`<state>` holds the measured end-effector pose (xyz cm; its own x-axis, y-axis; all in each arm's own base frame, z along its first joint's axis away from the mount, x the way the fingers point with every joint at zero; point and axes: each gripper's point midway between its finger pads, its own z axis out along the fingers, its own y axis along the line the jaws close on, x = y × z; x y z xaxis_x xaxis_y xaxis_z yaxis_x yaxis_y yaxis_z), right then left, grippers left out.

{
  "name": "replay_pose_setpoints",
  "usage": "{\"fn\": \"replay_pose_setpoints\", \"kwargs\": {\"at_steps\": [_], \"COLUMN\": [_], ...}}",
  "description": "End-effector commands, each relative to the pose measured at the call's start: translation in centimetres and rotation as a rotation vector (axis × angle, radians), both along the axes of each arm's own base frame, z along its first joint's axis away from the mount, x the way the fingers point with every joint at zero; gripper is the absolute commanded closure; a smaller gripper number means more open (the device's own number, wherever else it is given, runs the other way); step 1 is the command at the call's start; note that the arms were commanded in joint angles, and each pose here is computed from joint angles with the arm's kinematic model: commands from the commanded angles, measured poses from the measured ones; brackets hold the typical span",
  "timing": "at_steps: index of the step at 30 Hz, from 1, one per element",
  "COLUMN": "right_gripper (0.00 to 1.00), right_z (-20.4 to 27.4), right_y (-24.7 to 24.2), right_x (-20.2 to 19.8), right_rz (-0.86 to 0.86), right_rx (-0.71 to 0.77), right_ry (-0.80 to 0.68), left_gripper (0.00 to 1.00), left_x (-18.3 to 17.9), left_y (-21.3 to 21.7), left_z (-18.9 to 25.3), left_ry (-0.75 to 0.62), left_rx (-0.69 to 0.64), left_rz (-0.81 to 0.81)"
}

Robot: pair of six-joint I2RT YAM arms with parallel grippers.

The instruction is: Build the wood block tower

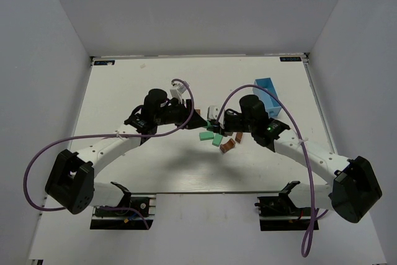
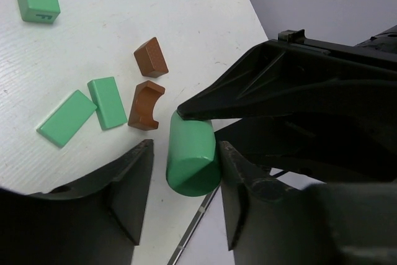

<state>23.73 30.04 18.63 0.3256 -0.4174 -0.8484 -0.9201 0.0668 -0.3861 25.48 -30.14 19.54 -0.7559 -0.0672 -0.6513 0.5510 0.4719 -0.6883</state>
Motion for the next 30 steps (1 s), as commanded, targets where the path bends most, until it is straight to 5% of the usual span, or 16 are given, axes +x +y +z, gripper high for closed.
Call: {"fn": "replay_pose_setpoints", "kwargs": {"at_steps": [1,10,13,15,17,19,23,26,27,29,30], "right_gripper": [1.00,1.00,0.71,0.25,0.10,0.10,0.10,0.30,0.41,1.00,1.00], "right_z": [0.8,0.7,0.5,0.5,0.5,1.0,0.6,0.1,0.1,-0.2,-0.2], "right_y": [0.6,0.6,0.5,0.4,-0.3,-0.4,-1.8,-2.6,-2.9,-3.1,-3.6], "right_x": [0.6,0.8,0.7,0.9,1.6,2.1,3.3,3.8,4.0,3.9,4.2], "right_rz": [-0.011,-0.030,-0.029,-0.036,-0.073,-0.094,-0.171,-0.204,-0.215,-0.216,-0.244], "right_rx": [0.031,0.027,0.014,0.001,-0.021,-0.032,-0.100,-0.134,-0.149,-0.168,-0.178], "right_ry": [-0.032,-0.026,-0.015,-0.022,-0.031,-0.046,-0.065,-0.091,-0.101,-0.091,-0.101], "left_gripper": [0.46,0.82,0.91,0.97,1.00,1.00,1.00,1.00,1.00,1.00,1.00], "left_x": [-0.3,-0.4,-0.1,0.5,1.5,2.2,5.0,6.6,7.0,8.2,8.9], "left_y": [-0.5,-0.7,-0.6,-0.3,0.3,1.0,3.4,4.2,4.3,4.3,3.9], "left_z": [1.5,1.6,1.5,1.5,2.0,2.2,1.5,0.1,-0.2,-1.2,-0.5], "left_ry": [-0.028,-0.036,-0.038,-0.058,-0.091,-0.093,-0.082,-0.030,-0.011,0.022,0.018], "left_rx": [-0.019,-0.013,0.004,0.025,0.066,0.122,0.281,0.434,0.459,0.527,0.524], "left_rz": [-0.032,-0.036,-0.020,0.008,0.060,0.100,0.222,0.249,0.254,0.268,0.269]}}
